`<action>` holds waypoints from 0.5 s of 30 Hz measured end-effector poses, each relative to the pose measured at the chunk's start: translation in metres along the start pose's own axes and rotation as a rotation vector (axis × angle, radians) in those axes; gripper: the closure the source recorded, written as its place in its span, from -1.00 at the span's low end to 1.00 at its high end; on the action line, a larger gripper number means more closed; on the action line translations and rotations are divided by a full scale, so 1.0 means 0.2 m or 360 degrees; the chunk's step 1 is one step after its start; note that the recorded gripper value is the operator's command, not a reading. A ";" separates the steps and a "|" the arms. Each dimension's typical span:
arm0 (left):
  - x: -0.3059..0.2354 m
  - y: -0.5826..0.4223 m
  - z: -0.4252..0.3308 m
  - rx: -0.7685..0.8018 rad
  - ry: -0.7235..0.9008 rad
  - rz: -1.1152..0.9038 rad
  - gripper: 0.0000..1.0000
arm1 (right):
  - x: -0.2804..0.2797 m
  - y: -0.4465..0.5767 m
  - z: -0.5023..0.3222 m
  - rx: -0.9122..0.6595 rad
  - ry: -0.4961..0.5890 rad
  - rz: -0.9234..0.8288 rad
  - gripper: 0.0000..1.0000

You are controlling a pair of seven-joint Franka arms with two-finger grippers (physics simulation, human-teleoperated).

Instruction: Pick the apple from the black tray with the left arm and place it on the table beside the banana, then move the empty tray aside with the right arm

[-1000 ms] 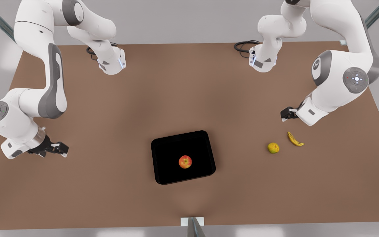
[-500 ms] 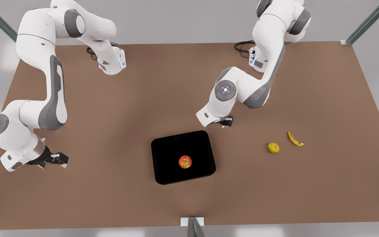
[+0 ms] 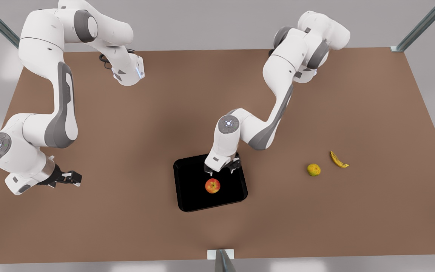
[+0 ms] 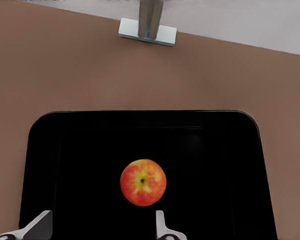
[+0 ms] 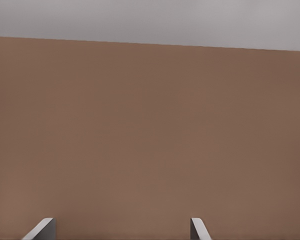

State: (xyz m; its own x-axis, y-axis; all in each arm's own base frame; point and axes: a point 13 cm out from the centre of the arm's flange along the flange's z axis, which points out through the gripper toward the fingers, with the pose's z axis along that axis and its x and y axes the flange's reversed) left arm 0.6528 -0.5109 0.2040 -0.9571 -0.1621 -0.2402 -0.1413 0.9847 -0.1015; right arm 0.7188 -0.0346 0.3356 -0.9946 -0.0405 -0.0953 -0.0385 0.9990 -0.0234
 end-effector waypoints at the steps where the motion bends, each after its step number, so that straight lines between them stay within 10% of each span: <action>1: 0.01 0.00 0.04 -0.0011 -0.0017 -0.0006 -1.00 | 0.00 0.00 0.00 0.0000 0.0002 -0.0001 -1.00; 15: 0.07 -0.14 0.29 -0.0013 -0.0145 -0.0053 -1.00 | 0.01 0.00 0.01 0.0002 0.0012 -0.0008 -1.00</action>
State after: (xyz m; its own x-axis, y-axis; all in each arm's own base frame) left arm 0.6584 -0.5439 0.1468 -0.9248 -0.1997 -0.3239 -0.1752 0.9791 -0.1034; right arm 0.7173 -0.0348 0.3344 -0.9951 -0.0454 -0.0878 -0.0433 0.9987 -0.0251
